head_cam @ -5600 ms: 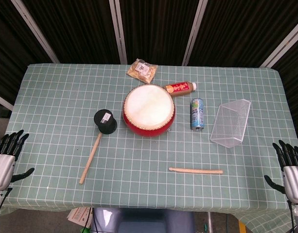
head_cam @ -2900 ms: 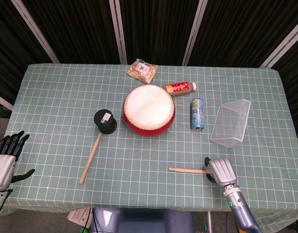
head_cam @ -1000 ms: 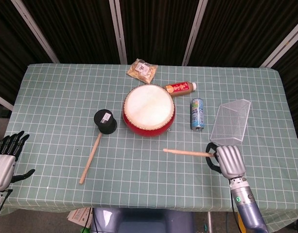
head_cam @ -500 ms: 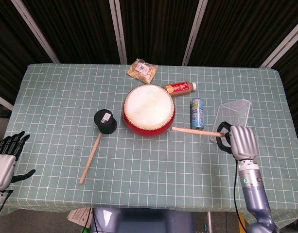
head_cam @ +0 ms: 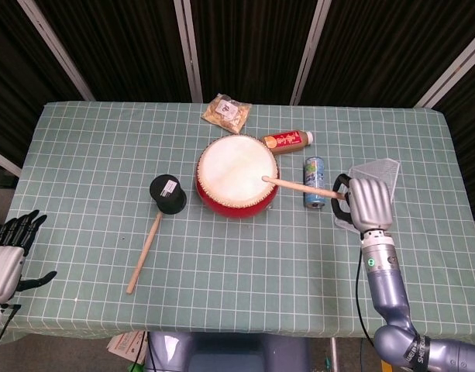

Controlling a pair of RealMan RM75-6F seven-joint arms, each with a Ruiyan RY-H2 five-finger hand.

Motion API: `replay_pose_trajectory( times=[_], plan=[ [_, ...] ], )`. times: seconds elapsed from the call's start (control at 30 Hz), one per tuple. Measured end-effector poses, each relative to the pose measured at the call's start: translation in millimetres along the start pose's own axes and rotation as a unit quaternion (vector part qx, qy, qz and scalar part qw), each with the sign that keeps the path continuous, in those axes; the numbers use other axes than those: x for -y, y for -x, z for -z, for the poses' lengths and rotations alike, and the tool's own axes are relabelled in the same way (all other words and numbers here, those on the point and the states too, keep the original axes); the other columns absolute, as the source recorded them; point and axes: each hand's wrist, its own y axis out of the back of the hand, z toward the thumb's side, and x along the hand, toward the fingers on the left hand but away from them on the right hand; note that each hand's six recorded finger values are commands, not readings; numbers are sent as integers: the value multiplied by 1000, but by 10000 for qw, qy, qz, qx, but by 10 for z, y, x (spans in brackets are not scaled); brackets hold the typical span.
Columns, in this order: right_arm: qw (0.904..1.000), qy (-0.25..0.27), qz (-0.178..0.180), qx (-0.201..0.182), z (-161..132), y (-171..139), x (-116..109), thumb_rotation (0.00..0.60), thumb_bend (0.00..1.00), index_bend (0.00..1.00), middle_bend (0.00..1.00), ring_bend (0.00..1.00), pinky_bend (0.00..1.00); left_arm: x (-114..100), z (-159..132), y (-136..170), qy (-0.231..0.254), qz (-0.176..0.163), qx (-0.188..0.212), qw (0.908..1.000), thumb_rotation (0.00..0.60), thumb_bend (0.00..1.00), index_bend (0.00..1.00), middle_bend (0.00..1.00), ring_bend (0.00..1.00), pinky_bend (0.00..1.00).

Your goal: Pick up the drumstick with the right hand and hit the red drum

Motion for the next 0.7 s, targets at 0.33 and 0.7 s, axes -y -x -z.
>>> replay_pose_trajectory(
  times=[0.33,0.7],
  plan=[
    [9998,-140,-54,152,-91,175,86,600,600,1000,1000,1000,1000,3,-11,-17,117,78,-43,9999,600,0,0,0,0,8],
    [9998,-176,16,107,-319,314,82,600,599,1000,1000,1000,1000,5,14,-22,255,177,-112,9995,600,0,0,0,0,8]
  ],
)
